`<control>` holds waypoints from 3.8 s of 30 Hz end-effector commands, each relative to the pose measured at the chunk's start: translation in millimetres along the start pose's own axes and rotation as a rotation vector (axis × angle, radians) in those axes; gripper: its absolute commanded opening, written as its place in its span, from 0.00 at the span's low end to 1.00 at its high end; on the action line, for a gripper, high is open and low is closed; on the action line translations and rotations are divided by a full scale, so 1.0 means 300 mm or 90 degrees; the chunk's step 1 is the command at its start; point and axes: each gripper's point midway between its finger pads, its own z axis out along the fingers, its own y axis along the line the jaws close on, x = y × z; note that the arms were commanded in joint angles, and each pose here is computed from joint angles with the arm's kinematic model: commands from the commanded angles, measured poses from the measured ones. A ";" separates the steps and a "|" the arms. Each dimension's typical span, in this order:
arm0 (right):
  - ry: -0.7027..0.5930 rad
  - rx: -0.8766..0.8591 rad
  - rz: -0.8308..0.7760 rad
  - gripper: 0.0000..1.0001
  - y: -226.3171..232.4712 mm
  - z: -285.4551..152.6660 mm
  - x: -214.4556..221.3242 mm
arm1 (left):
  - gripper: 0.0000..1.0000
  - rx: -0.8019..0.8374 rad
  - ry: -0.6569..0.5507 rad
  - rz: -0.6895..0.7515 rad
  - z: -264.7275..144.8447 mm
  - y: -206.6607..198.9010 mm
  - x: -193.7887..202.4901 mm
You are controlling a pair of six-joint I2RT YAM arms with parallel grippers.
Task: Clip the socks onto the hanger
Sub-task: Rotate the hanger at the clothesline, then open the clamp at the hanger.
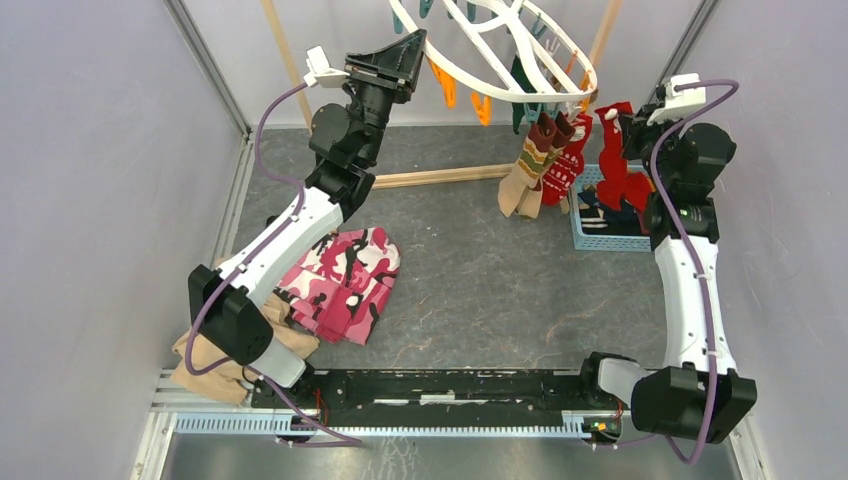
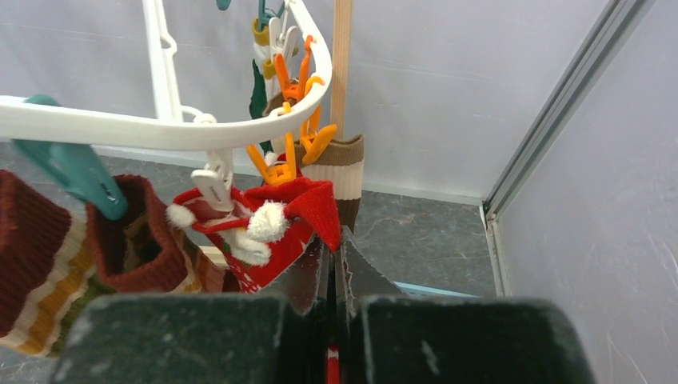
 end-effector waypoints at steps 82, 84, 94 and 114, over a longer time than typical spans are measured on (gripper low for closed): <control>-0.006 -0.247 0.072 0.00 0.494 0.107 0.143 | 0.83 0.041 0.349 0.526 -0.321 0.196 0.278; -0.005 -0.246 0.073 0.00 0.493 0.108 0.145 | 0.83 0.036 0.339 0.540 -0.306 0.202 0.274; -0.007 -0.248 0.073 0.00 0.494 0.106 0.138 | 0.81 0.037 0.327 0.563 -0.246 0.218 0.289; -0.010 -0.247 0.073 0.00 0.494 0.103 0.129 | 0.73 0.048 0.308 0.557 -0.196 0.204 0.312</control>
